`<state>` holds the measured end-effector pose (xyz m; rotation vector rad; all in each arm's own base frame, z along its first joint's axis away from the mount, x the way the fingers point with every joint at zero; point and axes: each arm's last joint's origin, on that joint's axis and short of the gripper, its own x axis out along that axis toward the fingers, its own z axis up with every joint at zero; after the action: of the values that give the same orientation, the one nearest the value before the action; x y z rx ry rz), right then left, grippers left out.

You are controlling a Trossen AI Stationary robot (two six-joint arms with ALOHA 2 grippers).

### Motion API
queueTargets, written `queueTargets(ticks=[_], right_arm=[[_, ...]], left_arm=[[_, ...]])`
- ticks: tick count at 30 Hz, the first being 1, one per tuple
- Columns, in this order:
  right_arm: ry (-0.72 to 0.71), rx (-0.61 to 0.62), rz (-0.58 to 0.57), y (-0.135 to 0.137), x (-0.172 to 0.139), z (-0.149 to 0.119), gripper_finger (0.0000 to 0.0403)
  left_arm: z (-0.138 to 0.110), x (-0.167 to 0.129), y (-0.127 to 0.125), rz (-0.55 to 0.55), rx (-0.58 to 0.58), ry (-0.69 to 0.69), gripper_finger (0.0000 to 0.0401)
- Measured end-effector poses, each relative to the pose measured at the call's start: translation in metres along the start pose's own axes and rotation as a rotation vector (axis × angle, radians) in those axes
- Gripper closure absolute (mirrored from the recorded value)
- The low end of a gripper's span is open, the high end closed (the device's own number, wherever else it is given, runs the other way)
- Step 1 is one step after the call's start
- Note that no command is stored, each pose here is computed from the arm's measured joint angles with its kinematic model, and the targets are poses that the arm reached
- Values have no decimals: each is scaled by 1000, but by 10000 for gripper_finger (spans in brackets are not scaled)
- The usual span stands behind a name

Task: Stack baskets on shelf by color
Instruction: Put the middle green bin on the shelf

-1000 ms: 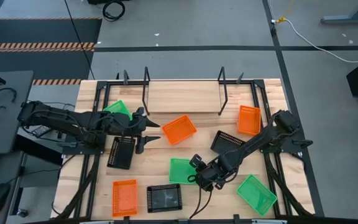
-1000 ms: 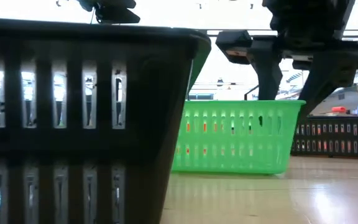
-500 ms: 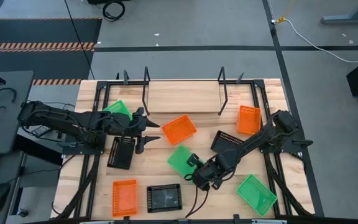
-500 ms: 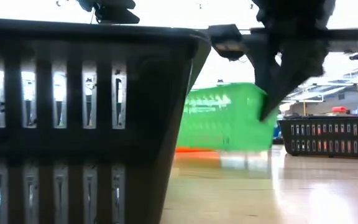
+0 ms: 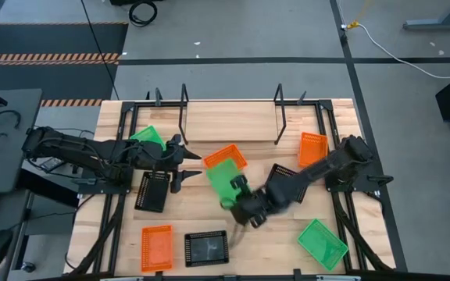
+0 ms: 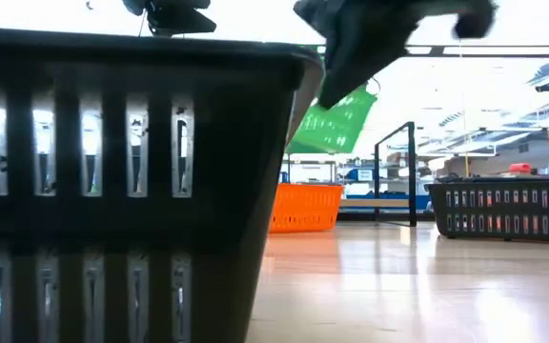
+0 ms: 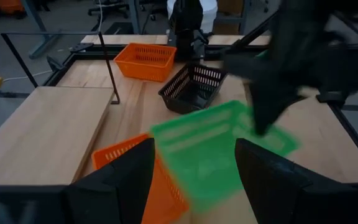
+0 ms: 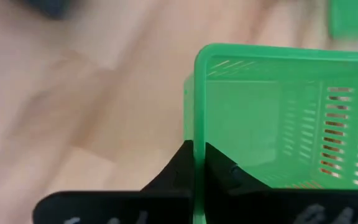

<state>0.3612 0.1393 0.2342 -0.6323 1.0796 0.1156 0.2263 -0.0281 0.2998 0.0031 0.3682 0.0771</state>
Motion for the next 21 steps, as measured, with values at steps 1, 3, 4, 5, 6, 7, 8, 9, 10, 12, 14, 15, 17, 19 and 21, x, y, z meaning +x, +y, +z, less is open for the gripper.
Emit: queueTargets(ticks=[1,3,4,5,6,7,8,9,10,12,14,15,17,19,21], right_arm=[[9,43,-8,-9,3,-2,394],[30,121,-24,-28,10,-7,394],[40,163,-24,-37,14,-10,394],[49,204,-24,-48,18,-14,394],[54,243,-26,-58,22,-18,394],[55,278,-28,-67,25,-21,394],[52,308,-33,-77,28,-24,394],[48,333,-44,-86,31,-27,394],[42,352,-57,-95,34,-30,394],[21,371,-84,-112,38,-34,394],[0,379,-104,-127,42,-39,394],[-4,395,-117,-135,43,-43,394],[-2,435,-131,-151,47,-52,394],[24,468,-139,-164,50,-63,394],[56,494,-145,-175,52,-75,394]], left_arm=[[0,0,0,-1,-1,-5,170],[1,0,-1,9,0,-13,170],[1,-1,-2,32,2,-14,170],[1,-1,-2,60,3,-14,170],[0,-3,-3,94,4,-14,170],[1,-5,-3,123,7,-18,170],[2,-8,-4,147,7,-28,171],[3,-12,-4,161,7,-40,172],[4,-15,-5,167,9,-52,174],[7,-24,-8,155,14,-81,178],[9,-32,-11,140,13,-108,184],[10,-36,-13,131,14,-117,187],[11,-42,-15,116,24,-134,194],[12,-46,-18,100,42,-145,199],[11,-48,-21,87,64,-147,204]])
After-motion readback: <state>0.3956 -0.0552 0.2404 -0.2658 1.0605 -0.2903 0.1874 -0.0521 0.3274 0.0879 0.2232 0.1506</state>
